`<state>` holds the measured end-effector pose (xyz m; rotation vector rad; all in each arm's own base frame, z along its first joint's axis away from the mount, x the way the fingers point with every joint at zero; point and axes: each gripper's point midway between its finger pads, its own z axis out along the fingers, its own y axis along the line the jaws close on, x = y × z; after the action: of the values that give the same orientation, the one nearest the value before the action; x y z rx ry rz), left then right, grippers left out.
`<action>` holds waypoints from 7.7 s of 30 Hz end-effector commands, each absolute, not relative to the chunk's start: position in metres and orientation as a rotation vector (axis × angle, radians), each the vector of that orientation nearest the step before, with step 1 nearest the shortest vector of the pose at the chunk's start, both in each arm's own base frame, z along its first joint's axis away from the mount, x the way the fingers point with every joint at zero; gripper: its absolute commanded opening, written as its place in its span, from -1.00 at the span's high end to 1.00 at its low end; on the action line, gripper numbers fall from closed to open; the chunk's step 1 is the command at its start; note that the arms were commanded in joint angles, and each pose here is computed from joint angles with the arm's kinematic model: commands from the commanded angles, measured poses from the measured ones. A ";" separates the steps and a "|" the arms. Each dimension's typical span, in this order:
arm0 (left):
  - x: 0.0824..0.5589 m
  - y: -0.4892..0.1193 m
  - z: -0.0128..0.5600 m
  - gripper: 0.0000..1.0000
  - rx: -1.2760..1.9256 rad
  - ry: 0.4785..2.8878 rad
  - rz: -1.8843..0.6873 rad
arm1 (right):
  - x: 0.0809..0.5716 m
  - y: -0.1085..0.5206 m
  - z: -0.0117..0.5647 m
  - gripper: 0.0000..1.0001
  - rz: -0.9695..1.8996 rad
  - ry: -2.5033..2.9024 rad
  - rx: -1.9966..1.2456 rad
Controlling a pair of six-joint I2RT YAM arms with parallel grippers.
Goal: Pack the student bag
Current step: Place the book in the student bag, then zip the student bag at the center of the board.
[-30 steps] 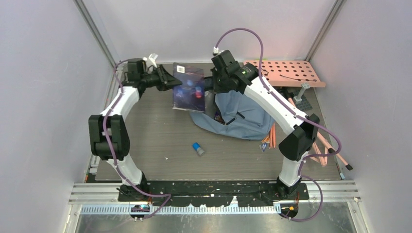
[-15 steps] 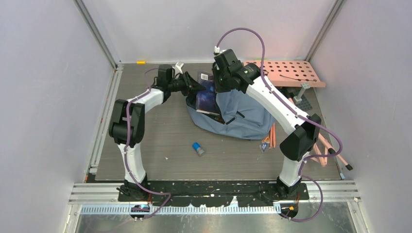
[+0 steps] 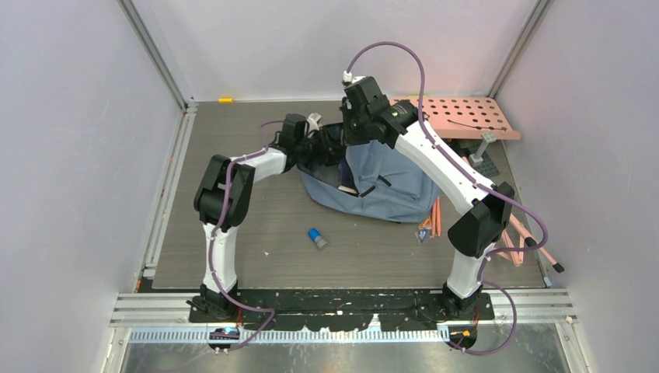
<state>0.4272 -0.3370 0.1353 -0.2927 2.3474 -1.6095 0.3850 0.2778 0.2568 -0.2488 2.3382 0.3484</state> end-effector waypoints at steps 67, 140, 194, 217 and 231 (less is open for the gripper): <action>0.266 -0.362 0.191 -0.39 0.811 2.080 -0.702 | 0.355 0.178 0.270 -0.99 0.324 2.188 0.093; 0.326 -0.399 0.129 0.33 0.823 1.912 -0.387 | 0.271 0.140 0.226 -0.61 0.399 2.162 0.094; 0.325 -0.276 0.202 1.00 0.502 2.202 -0.882 | 0.292 0.129 0.197 -0.97 0.182 2.318 0.472; 0.361 -0.239 0.211 1.00 0.406 2.181 -0.844 | 0.307 0.145 0.118 0.53 0.106 2.567 0.382; 0.430 -0.169 0.214 1.00 0.198 2.130 -0.706 | 0.299 0.132 0.127 0.99 0.053 2.557 0.218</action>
<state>0.3821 -0.1917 0.1791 0.2222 2.2852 -0.7980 0.3054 0.1506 0.1147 0.2906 2.5731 0.1310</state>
